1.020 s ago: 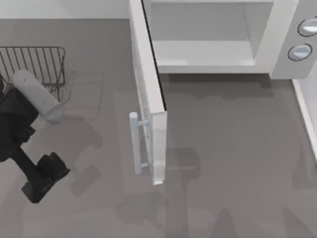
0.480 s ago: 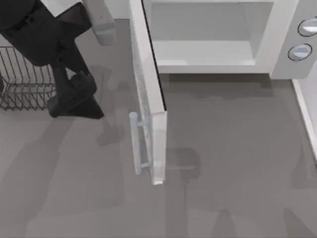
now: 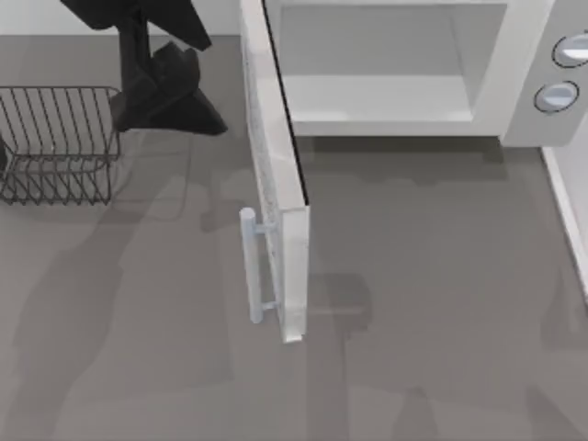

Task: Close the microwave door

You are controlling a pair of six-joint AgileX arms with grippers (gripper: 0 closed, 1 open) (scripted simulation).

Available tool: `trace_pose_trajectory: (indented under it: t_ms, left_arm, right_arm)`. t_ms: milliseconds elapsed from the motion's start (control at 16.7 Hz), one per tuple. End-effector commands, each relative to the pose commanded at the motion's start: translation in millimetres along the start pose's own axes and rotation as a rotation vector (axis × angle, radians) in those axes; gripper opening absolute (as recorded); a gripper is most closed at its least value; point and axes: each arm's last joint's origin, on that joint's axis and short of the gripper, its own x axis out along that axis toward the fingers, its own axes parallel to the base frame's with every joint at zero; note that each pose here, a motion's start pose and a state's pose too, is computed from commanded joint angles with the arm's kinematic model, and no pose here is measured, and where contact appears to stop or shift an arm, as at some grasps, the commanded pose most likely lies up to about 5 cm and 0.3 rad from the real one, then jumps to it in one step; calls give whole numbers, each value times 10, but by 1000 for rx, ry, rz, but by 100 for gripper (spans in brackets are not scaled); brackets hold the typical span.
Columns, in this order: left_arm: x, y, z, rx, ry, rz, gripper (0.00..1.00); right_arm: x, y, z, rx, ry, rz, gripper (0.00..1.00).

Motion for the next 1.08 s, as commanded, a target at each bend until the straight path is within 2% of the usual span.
trace_pose_trajectory:
  t_ms: [420,840,1080]
  left_arm:
    - [27,1,-5,-2,-1,4,100]
    - [675,16,6,1,-3,4,100]
    - [800,0,0,0,0,0,100]
  right_arm:
    - [0,0,0,0,0,0,100]
    - [0,0,0,0,0,0,100]
    - [0,0,0,0,0,0,100]
